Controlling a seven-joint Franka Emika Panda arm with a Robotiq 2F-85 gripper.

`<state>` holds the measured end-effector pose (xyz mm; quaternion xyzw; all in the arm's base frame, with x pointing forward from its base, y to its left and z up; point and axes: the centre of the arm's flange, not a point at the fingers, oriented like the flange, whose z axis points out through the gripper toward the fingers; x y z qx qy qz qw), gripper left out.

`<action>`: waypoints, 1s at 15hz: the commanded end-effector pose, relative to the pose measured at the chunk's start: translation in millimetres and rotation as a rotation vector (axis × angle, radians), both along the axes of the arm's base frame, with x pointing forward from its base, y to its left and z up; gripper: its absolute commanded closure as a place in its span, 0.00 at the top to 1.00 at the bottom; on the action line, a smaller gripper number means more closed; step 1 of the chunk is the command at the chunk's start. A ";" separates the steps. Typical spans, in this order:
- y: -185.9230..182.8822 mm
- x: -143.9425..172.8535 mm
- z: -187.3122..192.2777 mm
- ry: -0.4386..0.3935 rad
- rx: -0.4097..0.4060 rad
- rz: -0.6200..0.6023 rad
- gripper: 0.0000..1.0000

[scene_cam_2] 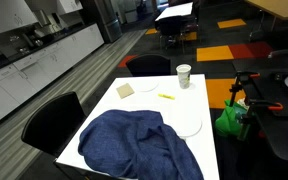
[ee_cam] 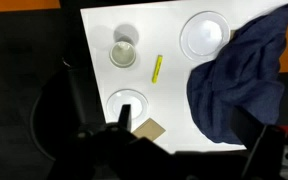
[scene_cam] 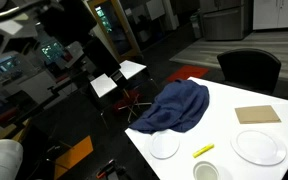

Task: Pick up the marker and put it in the cup

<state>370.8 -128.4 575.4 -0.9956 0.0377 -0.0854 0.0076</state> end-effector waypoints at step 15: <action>31.5 88.9 -51.1 -0.042 -0.157 -0.133 1.00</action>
